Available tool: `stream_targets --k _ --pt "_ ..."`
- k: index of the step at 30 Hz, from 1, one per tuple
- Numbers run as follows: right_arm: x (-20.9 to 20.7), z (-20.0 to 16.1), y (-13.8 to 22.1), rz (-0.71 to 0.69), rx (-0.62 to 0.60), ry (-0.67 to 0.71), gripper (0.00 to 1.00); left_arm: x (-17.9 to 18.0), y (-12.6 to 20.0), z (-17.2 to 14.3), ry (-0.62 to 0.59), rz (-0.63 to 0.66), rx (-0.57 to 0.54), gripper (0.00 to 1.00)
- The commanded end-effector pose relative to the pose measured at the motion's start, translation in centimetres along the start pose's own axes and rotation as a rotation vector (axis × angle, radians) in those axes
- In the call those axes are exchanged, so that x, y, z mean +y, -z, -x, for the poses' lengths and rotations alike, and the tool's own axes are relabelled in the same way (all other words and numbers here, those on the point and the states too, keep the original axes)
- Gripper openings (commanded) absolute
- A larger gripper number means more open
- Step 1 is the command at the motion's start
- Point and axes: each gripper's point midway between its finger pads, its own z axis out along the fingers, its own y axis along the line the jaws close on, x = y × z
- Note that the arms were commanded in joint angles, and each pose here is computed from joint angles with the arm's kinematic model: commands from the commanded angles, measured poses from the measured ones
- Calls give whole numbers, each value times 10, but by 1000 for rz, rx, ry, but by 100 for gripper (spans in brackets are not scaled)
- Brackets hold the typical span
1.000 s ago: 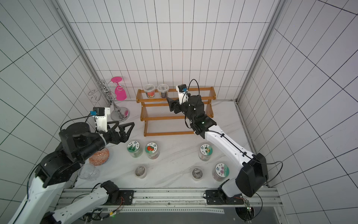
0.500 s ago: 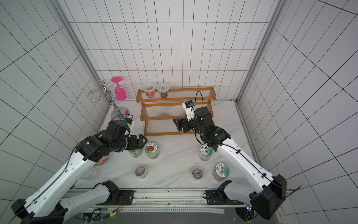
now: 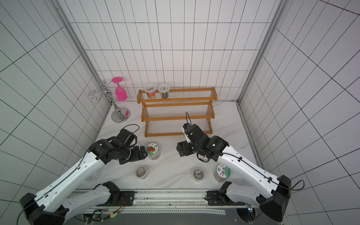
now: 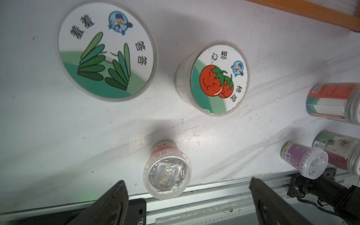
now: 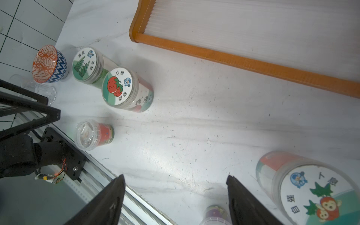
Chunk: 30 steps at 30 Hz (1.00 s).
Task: Place the seed container on the shelf
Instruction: Pick up the seed jar at the center of the board.
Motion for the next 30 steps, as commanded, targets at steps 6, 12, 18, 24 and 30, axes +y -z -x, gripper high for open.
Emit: stream_targets --k 6,12,18,24,30 --pt "14 -34 -18 0 54 8 85 14 -24 -37 123 63 86 99" --pt "26 -38 -24 35 52 60 85 19 -45 -60 113 150 132 99" --pt "32 -40 -24 63 41 82 85 22 -57 -62 90 202 127 98" --pt "34 -40 -21 83 28 90 85 29 -71 -61 78 258 129 94" --pt "33 -43 -20 93 23 94 85 29 -80 -60 67 270 138 85"
